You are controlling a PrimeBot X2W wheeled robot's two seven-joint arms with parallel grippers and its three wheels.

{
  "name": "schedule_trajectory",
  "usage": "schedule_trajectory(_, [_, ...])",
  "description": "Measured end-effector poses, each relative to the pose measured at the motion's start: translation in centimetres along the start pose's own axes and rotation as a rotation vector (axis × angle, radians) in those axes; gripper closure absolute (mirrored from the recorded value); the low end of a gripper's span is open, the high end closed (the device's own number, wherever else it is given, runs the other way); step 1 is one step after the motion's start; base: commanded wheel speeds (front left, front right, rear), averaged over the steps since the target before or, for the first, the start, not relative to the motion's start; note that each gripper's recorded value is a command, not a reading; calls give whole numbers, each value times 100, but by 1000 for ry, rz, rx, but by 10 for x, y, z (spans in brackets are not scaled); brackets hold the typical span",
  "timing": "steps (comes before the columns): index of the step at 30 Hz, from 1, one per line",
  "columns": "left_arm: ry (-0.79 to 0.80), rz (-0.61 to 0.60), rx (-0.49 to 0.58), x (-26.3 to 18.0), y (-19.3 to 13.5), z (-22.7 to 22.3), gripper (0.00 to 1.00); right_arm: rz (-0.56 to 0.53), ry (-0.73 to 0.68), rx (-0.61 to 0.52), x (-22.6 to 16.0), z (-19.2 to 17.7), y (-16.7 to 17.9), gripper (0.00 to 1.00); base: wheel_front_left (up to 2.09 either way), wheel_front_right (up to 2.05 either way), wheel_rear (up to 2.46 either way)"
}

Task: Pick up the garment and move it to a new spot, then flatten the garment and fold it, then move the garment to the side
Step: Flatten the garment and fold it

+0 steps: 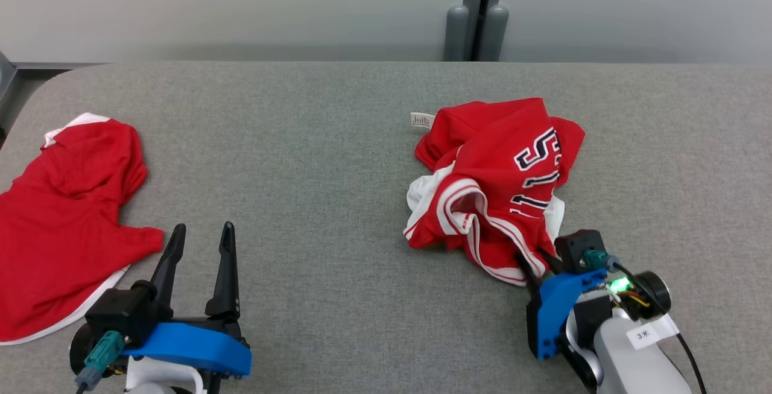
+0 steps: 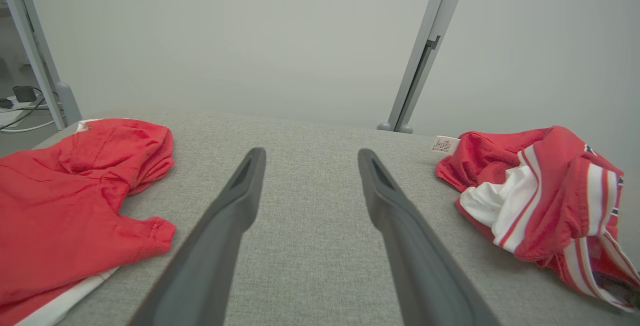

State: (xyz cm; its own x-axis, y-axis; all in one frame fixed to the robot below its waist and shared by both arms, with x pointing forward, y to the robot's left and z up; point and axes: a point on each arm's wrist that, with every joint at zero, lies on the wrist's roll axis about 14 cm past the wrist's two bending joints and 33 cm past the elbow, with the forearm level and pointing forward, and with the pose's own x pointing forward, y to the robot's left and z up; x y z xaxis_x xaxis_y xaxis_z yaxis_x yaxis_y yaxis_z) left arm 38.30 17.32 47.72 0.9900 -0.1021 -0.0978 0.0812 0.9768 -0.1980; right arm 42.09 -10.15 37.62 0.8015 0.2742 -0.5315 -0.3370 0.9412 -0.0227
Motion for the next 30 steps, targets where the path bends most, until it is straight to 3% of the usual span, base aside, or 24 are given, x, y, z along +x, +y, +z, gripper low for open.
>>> schedule_trajectory(3, [-8,1,1,-3,1,2,0,14,-89,32,2,27,3,100,0,0,0])
schedule_trajectory(9, [-32,-4,3,-8,-1,9,0,111,-376,36,-17,138,30,100,0,0,0])
schedule_trajectory(13, [-43,-15,-2,-9,-5,12,0,178,-567,-14,-51,212,50,100,0,0,0])
schedule_trajectory(22, [-41,-29,-3,-6,-8,10,0,368,-917,-85,-135,336,96,100,0,0,0])
schedule_trajectory(26, [-41,-33,-1,-4,-9,11,0,372,-1054,-108,-163,374,93,100,0,0,0])
schedule_trajectory(30, [-43,-38,-2,-1,-10,11,0,288,-1032,-94,-149,377,68,100,0,0,0])
